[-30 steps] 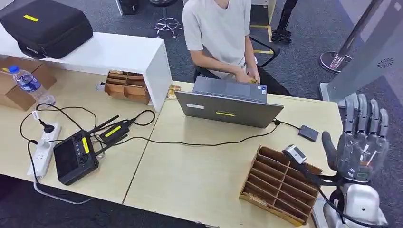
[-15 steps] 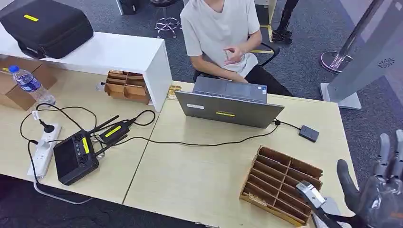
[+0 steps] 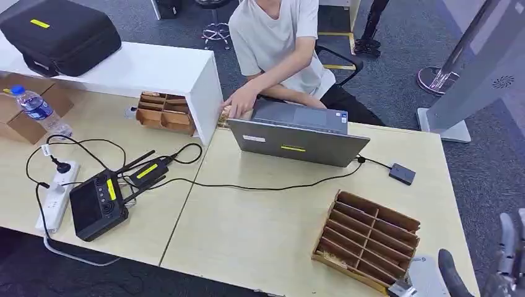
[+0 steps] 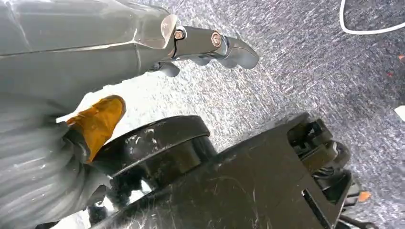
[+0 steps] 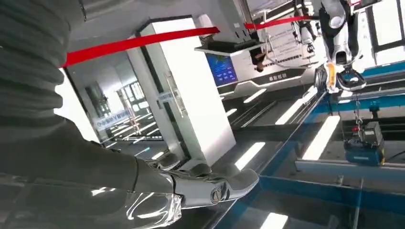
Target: Pass the card to the sensor for recognition and then transmit it.
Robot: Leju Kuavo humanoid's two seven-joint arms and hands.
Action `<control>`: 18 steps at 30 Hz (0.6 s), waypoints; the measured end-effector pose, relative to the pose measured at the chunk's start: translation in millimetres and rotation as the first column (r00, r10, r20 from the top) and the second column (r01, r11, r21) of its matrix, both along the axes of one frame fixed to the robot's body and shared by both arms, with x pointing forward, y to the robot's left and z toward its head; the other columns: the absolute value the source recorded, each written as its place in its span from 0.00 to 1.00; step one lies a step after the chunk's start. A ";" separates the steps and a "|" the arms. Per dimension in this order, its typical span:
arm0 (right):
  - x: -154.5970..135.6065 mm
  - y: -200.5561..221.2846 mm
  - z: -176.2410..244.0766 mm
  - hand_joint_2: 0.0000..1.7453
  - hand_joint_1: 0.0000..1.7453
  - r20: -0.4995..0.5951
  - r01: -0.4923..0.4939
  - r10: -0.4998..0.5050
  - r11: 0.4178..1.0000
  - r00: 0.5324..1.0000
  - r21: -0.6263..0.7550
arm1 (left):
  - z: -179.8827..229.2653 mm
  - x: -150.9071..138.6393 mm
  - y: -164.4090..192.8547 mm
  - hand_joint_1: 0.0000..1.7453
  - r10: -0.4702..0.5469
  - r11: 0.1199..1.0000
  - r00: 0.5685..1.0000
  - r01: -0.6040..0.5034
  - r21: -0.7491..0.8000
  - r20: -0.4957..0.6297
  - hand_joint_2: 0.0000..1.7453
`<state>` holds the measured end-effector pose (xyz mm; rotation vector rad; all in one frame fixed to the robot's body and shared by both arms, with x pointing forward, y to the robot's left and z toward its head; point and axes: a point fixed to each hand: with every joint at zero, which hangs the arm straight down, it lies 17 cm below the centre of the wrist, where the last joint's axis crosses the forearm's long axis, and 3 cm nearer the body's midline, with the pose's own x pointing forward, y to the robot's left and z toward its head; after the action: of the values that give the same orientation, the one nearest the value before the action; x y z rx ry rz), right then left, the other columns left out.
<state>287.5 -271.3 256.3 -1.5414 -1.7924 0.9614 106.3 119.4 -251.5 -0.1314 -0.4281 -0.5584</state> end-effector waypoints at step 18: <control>-54.6 89.4 -31.2 1.00 0.00 -0.156 -0.140 0.195 0.941 0.968 0.308 | -0.3 2.7 4.4 0.00 0.079 0.997 0.997 -0.079 -0.010 -0.005 1.00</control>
<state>232.9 -181.9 225.1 -1.0937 -1.8576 0.8383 108.9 123.9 -251.8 -0.1250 -0.4296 -0.4779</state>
